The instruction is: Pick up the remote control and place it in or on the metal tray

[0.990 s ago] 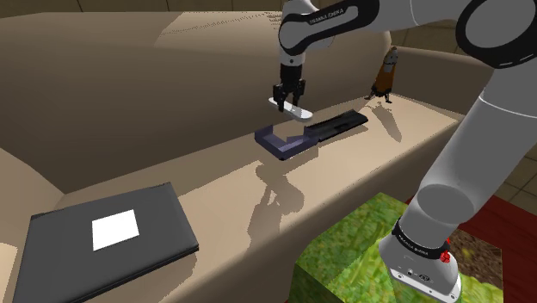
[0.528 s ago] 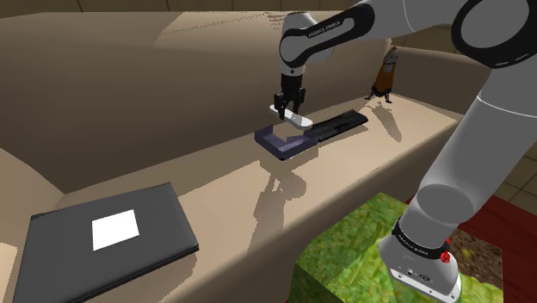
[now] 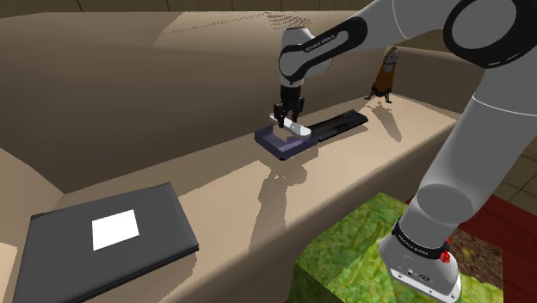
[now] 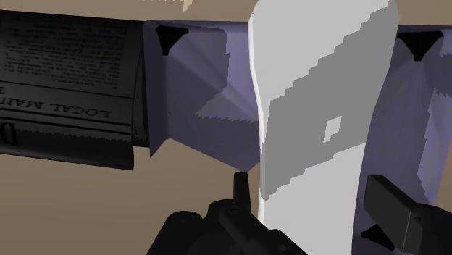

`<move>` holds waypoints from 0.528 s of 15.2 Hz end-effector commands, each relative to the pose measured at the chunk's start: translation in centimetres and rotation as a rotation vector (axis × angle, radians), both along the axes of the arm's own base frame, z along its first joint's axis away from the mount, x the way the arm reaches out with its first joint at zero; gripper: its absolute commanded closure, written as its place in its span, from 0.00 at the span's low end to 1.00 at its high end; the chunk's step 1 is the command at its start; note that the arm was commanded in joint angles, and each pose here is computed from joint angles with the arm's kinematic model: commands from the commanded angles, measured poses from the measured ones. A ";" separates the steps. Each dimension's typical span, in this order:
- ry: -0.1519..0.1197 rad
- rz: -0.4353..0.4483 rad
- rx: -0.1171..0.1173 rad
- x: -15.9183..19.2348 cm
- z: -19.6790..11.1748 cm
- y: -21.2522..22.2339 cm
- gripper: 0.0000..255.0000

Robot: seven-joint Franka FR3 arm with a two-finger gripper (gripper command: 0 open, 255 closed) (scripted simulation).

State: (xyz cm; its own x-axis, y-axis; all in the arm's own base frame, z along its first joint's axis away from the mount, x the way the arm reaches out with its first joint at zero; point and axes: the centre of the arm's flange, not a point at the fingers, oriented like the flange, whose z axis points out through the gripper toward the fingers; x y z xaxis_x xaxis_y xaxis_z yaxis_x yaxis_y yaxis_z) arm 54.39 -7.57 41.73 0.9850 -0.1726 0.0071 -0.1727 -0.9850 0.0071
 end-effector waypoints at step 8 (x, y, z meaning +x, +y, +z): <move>-0.001 0.000 0.000 0.0 -0.2 0.0 0.00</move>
